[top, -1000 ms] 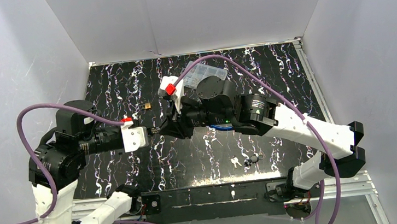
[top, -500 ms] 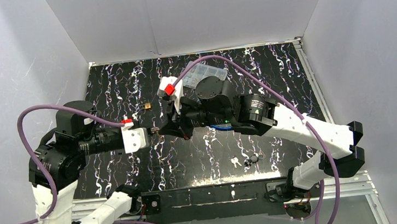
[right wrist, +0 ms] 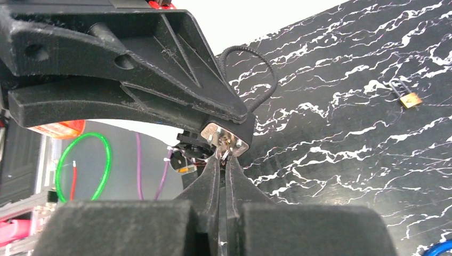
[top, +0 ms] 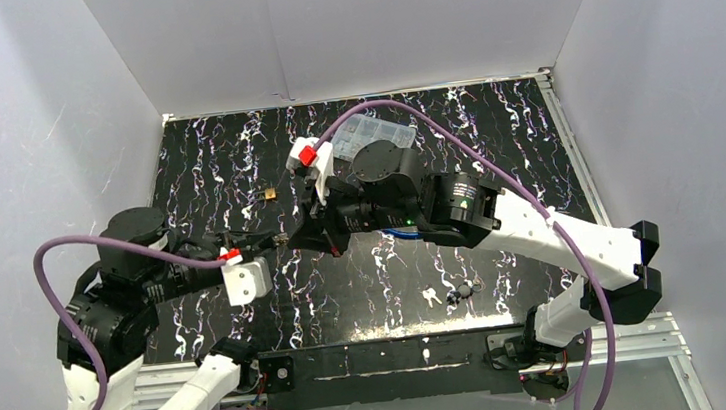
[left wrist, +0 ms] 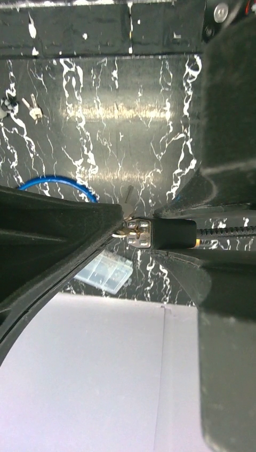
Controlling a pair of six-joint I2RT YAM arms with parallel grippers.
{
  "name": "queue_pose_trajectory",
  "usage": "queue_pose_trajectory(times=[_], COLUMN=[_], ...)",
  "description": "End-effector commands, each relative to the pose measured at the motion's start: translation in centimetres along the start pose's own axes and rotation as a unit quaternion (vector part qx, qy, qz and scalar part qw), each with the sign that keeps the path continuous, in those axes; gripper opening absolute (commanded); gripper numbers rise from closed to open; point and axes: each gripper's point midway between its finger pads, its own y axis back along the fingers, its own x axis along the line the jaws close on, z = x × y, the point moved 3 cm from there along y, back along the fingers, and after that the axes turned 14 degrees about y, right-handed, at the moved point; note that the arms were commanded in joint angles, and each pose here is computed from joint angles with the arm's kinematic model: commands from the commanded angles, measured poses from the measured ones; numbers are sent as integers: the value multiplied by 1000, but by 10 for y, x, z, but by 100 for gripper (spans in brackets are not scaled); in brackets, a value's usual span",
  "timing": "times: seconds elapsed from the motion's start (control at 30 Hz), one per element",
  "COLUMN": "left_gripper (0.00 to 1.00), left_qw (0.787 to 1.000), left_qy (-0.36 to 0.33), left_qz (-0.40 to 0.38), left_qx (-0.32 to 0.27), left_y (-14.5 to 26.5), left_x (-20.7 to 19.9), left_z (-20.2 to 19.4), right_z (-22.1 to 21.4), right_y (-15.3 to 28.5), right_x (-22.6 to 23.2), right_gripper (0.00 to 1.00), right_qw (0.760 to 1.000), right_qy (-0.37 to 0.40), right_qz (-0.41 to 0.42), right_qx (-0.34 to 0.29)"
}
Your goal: Unlock with the key
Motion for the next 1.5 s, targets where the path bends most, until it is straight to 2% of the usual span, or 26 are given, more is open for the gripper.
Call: queue_pose_trajectory(times=[0.0,0.2,0.37,0.47,0.73,0.83,1.0,1.3,1.47], left_gripper=[0,0,0,0,0,0,0,0,0], left_qw=[995,994,994,995,997,999,999,999,999], left_qy=[-79,-91,-86,-85,-65,-47,-40,-41,-40], left_qz=[46,59,54,52,25,6,0,-2,-2], left_qx=[-27,-32,-27,-24,-16,-12,-8,-5,-5], left_y=[3,5,6,6,6,5,5,4,4], left_x=[16,19,15,14,7,4,4,5,5], left_z=[11,14,11,11,9,10,10,9,10], right_z=[28,19,17,25,41,45,43,36,32], right_y=[1,0,20,32,36,31,21,12,7], right_x=[3,1,-15,-22,-19,-9,-1,3,2], right_gripper=[1,1,39,49,50,48,43,41,36], right_qw=[997,997,997,994,985,980,980,978,979], right_qy=[-50,-62,9,49,126,161,178,192,192], right_qz=[-1,-8,-59,-83,-74,-39,-16,-2,0], right_qx=[-57,-45,-43,-59,-97,-106,-93,-81,-70])
